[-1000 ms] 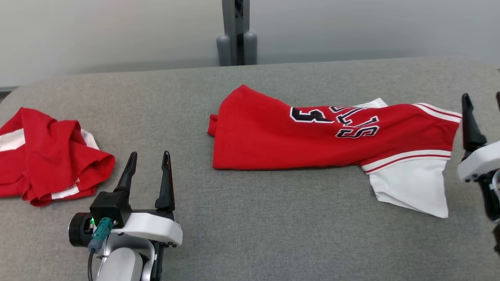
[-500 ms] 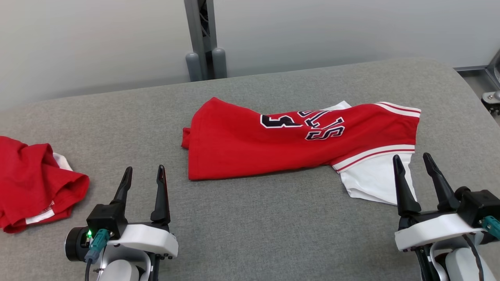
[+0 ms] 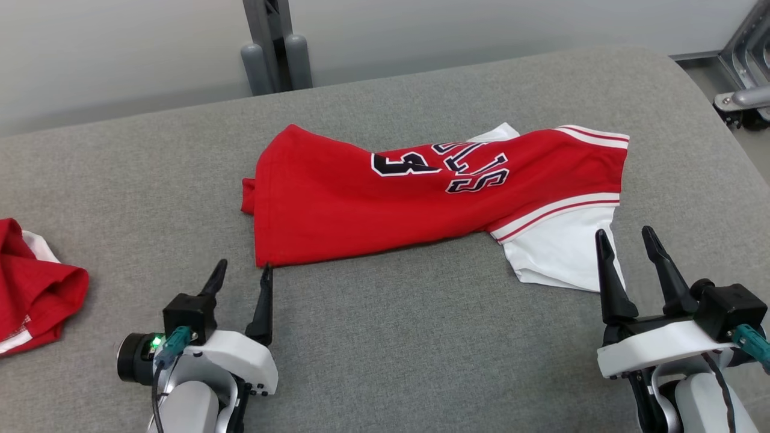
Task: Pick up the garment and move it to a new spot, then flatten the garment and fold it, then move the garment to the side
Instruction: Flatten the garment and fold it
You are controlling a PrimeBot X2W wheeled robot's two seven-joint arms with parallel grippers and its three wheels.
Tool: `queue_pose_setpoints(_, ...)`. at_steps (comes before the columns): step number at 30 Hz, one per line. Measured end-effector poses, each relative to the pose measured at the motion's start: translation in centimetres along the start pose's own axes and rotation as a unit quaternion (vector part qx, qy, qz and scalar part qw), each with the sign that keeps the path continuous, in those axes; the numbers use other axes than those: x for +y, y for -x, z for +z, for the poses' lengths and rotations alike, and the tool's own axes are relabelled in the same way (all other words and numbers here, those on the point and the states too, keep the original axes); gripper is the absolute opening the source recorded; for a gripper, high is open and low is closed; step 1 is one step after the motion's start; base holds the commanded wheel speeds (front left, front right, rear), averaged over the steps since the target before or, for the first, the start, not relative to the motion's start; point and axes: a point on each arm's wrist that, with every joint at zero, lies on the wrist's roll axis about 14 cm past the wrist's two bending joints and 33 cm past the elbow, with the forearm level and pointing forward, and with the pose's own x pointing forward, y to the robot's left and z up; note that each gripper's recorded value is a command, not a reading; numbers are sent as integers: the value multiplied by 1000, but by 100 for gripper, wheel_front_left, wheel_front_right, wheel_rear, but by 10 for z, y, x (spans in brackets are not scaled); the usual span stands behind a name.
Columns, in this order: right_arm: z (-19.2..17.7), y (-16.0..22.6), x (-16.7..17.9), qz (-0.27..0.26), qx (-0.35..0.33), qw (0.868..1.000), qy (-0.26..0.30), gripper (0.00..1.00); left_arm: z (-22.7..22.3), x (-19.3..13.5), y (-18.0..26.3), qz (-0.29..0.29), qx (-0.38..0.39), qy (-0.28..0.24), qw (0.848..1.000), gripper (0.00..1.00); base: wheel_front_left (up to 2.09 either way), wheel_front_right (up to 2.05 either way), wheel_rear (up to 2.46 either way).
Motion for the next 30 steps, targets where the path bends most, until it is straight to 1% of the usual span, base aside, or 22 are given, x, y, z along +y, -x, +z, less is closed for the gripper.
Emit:
queue_pose_setpoints(2,-7,0,-2,-4,10,1000,0,100,-21,-4,-6,-21,36,-20,999,100,0,0,0)
queue_pose_setpoints(7,-19,-4,-11,-15,29,999,9,100,-34,-7,-32,-48,67,-32,996,100,0,0,0)
queue_pose_setpoints(10,-21,-7,-16,-23,32,999,14,100,-51,-9,-36,-58,95,-30,993,100,0,0,0)
queue_pose_setpoints(15,-22,-9,-29,-42,34,998,21,100,-53,-17,-49,-77,105,-21,991,100,0,0,0)
queue_pose_setpoints(17,-22,-10,-32,-45,33,998,21,100,-54,-19,-51,-84,107,-22,990,30,0,0,0)
queue_pose_setpoints(18,-22,-11,-32,-46,33,998,20,100,-53,-20,-51,-87,107,-21,990,0,0,0,0)
queue_pose_setpoints(25,-24,-12,-27,-39,34,999,15,100,-45,-23,-51,-85,97,1,992,0,0,0,0)
queue_pose_setpoints(30,-16,-13,-21,-31,23,999,13,100,-14,-22,-50,-79,53,14,995,0,0,0,0)
